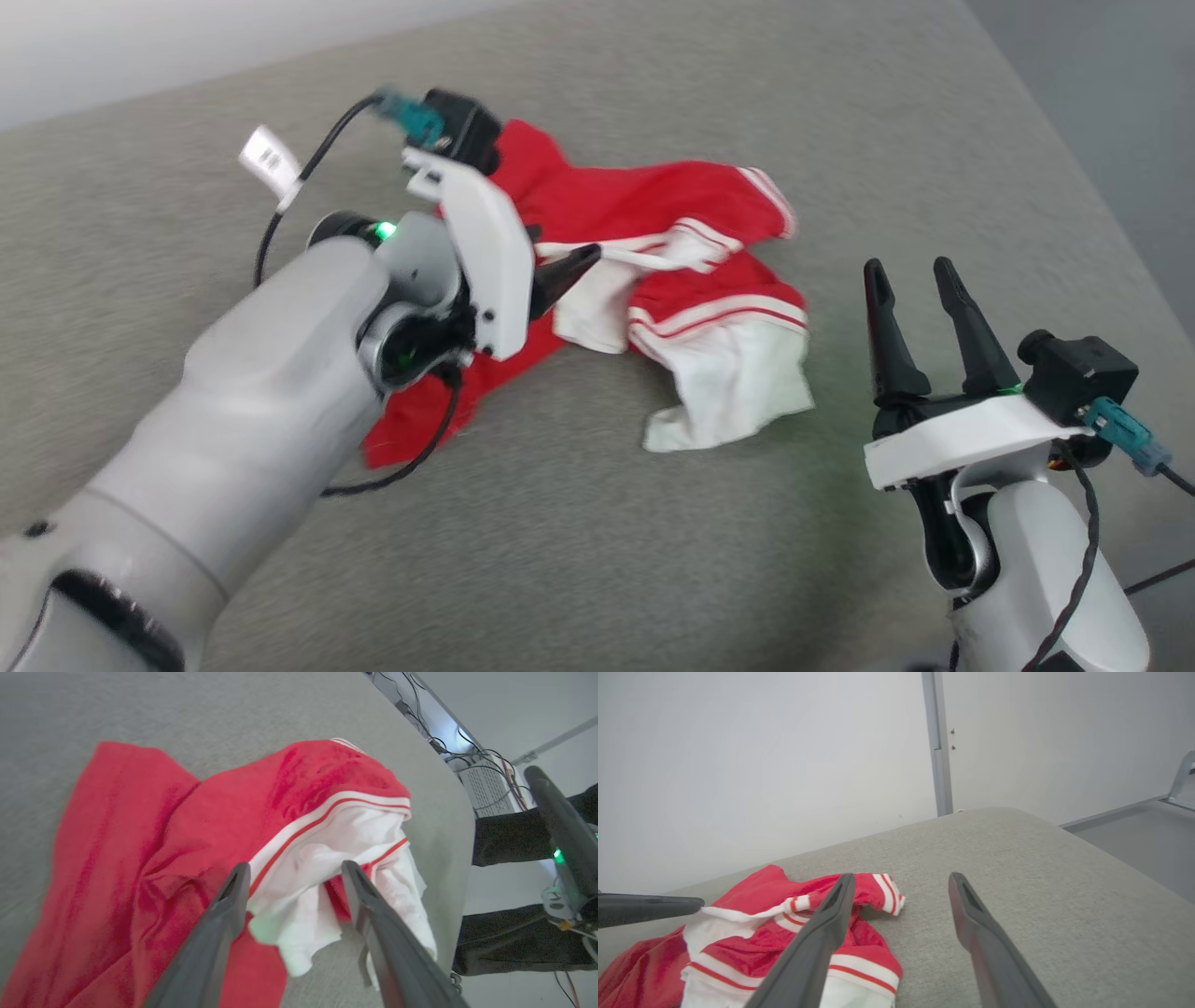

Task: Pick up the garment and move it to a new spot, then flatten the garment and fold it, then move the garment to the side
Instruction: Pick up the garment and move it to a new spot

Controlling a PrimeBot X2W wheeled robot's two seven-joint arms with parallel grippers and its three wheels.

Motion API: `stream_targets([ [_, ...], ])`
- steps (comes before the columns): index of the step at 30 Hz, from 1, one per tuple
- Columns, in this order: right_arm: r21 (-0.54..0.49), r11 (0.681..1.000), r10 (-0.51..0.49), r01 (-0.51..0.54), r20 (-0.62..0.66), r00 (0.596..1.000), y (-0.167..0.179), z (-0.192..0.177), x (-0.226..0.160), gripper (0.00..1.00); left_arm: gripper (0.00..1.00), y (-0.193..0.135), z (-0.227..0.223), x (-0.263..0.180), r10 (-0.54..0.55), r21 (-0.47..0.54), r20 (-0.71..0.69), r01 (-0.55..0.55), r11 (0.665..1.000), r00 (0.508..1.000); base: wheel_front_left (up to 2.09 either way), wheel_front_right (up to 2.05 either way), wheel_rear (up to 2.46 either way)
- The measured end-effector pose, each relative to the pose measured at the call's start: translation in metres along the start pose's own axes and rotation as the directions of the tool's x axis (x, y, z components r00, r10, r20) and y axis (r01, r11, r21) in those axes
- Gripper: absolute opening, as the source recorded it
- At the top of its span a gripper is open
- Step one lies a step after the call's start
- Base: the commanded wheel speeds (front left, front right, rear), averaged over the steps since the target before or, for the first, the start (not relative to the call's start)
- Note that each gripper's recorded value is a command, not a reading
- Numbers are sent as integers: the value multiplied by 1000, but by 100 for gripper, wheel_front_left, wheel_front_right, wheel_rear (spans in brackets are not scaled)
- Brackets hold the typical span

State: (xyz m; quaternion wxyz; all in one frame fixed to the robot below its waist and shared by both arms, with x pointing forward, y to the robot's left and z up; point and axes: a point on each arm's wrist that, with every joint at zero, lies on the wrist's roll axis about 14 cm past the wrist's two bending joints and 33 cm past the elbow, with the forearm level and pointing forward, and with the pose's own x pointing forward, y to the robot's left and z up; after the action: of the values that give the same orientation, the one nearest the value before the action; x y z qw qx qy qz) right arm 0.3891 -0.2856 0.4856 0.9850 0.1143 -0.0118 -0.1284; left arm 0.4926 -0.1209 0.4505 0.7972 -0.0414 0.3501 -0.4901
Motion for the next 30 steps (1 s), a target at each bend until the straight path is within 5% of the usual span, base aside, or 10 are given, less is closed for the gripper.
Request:
stream_targets([
  [5,-33,997,67,-68,-11,998,16,-4,9,100,100,27,-29,-41,108,-110,122,-94,989,987,0,0,0],
  [13,-50,986,157,-159,-40,987,39,-14,16,100,100,63,-79,-115,319,-344,252,-223,912,914,0,0,0],
  [23,-39,967,249,-252,-80,965,70,-31,6,100,100,90,-149,-233,622,-544,353,-388,744,699,0,0,0],
  [30,-38,950,308,-310,-63,949,92,-26,0,100,100,88,-196,-289,738,-617,342,-454,643,582,0,0,0],
])
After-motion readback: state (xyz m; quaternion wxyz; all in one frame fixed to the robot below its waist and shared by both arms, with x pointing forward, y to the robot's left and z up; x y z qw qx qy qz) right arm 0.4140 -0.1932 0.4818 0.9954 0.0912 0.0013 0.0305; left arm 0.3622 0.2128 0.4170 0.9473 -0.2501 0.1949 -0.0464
